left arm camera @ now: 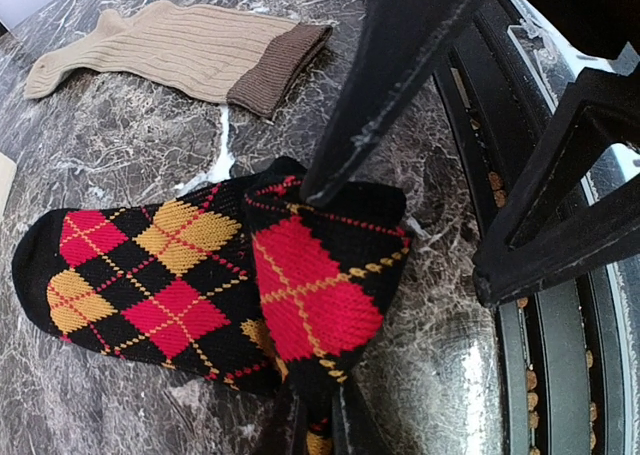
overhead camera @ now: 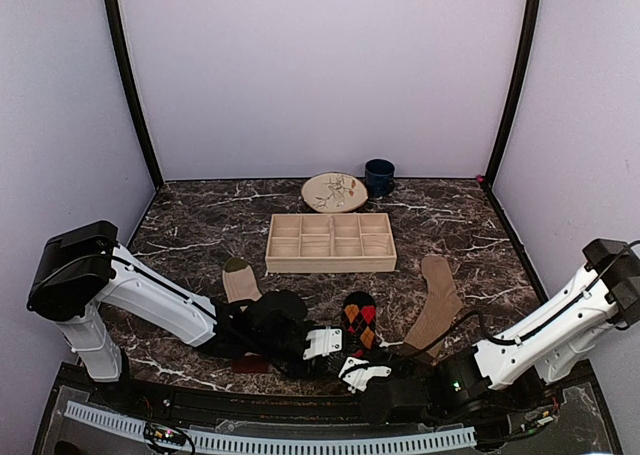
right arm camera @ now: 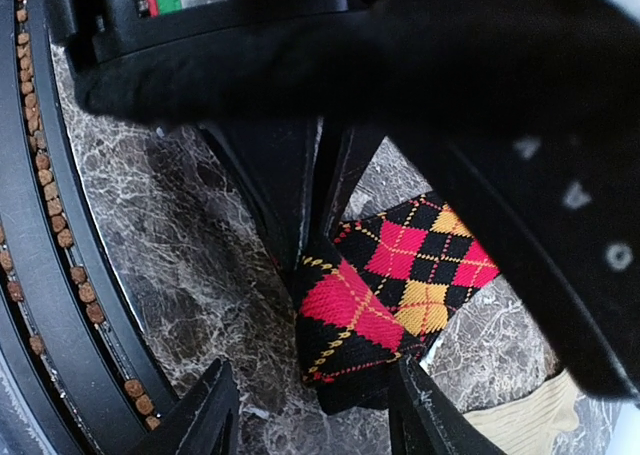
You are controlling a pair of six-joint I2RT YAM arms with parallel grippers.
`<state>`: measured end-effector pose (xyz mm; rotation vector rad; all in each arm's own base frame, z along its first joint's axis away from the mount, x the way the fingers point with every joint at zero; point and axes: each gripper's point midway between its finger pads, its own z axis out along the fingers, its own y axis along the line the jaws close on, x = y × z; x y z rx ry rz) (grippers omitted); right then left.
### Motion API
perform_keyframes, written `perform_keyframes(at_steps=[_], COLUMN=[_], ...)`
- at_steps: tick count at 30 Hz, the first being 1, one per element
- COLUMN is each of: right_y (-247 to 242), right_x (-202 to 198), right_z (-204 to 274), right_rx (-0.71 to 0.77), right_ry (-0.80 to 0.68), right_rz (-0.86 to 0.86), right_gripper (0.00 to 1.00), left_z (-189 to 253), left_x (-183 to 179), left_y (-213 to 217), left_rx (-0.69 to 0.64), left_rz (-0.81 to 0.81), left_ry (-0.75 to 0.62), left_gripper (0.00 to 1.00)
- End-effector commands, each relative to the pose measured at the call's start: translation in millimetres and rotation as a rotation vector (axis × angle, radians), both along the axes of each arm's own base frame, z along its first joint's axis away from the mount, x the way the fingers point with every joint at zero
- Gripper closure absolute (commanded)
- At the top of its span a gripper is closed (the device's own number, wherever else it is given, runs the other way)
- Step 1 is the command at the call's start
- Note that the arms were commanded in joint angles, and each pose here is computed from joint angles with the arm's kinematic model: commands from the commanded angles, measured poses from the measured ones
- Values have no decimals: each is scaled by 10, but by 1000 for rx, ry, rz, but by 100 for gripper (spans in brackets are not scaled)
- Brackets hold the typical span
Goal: Roll the socks
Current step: Roll the sock at the center of the board.
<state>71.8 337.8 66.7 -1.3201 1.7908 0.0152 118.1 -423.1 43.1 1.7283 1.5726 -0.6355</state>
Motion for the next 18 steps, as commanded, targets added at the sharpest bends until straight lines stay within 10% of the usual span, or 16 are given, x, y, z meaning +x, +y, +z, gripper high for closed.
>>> perform_keyframes(at_steps=[1, 18], right_y=[91, 108], right_x=[5, 108], right_z=[121, 64], right_rx=[24, -2], right_ry=[-49, -108], right_rz=[8, 32], right_gripper=[50, 49], left_z=[-197, -95], left_x=[60, -38], left_y=[213, 194], left_rx=[135, 100], left_rz=[16, -28], left_ry=[-34, 3], left_gripper=[100, 100])
